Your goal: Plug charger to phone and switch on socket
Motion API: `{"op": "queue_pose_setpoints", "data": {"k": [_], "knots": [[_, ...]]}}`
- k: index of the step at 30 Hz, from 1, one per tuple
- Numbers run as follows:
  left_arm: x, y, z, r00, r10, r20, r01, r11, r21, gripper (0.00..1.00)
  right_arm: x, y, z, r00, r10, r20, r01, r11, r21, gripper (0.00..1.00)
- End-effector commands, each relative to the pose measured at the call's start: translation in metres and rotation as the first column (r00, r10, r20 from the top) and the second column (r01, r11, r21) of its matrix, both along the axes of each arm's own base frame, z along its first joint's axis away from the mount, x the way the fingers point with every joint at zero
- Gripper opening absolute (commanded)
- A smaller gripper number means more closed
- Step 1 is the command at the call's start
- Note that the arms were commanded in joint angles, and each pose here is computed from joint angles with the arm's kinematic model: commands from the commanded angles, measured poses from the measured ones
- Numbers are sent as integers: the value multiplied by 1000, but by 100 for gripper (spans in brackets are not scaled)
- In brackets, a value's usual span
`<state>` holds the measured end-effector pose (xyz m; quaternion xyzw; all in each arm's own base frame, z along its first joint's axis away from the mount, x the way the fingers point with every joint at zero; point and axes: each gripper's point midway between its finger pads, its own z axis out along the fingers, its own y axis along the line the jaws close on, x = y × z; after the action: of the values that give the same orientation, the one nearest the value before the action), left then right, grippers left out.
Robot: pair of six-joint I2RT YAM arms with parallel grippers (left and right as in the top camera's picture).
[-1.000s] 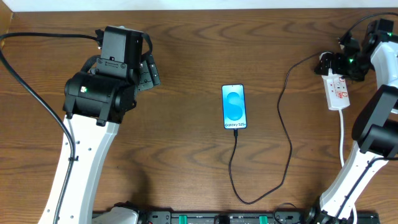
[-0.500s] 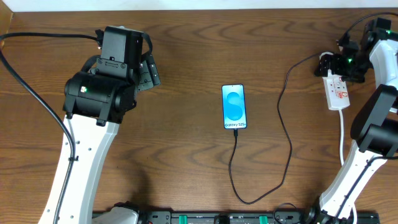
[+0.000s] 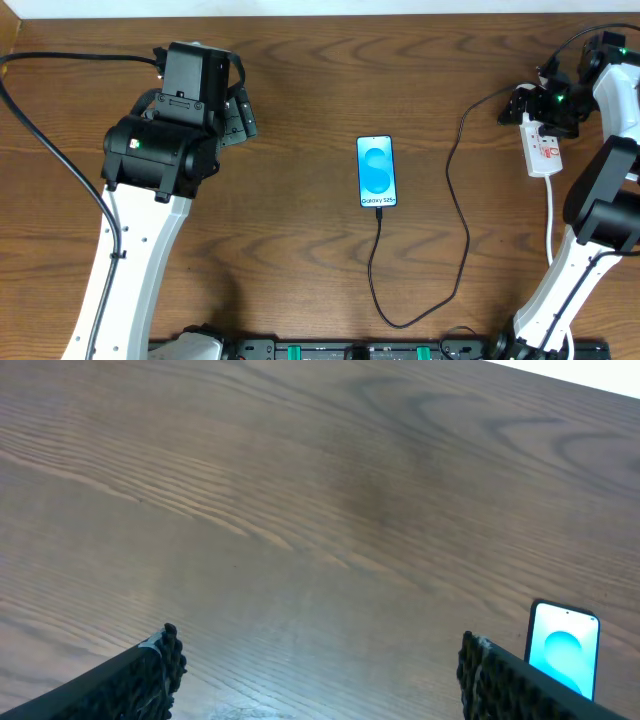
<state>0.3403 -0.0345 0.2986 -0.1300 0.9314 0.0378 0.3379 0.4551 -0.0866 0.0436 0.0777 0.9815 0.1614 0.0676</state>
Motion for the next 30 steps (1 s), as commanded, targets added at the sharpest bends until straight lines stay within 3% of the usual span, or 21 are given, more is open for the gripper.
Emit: {"op": "queue_pose_setpoints", "data": {"k": [1, 12, 30], "knots": [[0, 3, 0, 1000, 2, -1, -2, 1000, 20, 88, 10, 9, -9, 999, 42, 21, -42, 999, -4, 99], [0, 3, 0, 1000, 2, -1, -2, 1000, 20, 89, 19, -32, 21, 998, -16, 65, 22, 996, -82, 99], [0, 3, 0, 1000, 2, -1, -2, 1000, 20, 89, 10, -18, -13, 1000, -1, 30, 3, 999, -50, 99]]}}
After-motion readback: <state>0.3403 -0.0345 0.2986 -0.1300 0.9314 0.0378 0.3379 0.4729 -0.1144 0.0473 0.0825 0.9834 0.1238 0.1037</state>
